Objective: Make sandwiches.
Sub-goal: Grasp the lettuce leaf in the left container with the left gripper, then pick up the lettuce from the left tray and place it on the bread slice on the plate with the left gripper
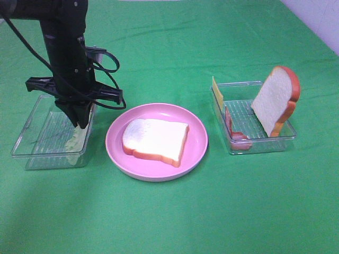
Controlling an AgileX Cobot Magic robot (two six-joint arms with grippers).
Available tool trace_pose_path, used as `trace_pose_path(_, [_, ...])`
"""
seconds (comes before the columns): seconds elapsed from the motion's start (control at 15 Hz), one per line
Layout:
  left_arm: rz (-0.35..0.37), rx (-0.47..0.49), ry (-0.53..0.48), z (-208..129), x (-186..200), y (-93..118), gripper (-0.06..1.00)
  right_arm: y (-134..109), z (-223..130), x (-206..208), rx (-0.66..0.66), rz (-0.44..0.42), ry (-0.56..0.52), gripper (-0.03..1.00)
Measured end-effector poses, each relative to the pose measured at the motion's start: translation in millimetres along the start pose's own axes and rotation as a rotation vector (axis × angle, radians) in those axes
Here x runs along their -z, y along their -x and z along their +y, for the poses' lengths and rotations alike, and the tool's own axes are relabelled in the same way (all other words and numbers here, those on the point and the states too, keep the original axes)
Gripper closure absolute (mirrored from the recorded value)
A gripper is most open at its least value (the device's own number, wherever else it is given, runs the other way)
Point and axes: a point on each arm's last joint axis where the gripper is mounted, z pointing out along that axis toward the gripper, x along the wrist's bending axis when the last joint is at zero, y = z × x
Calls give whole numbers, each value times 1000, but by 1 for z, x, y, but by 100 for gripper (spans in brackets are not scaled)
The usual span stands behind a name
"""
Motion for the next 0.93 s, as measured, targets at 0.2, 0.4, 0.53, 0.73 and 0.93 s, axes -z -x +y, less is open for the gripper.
trace_pose_path(0.2, [-1, 0, 2, 0, 1, 0, 93, 0, 0, 0, 0, 0, 0, 16])
trace_pose_path(0.4, [-47, 6, 65, -5, 31, 0, 93, 0, 0, 0, 0, 0, 0, 16])
trace_pose_path(0.53, [-134, -5, 136, -14, 68, 3, 93, 0, 0, 0, 0, 0, 0, 16])
trace_pose_path(0.73, [-347, -48, 244, -22, 105, 16, 93, 0, 0, 0, 0, 0, 0, 16])
trace_pose_path(0.93, [-568, -91, 312, -17, 112, 35, 93, 0, 0, 0, 0, 0, 0, 16])
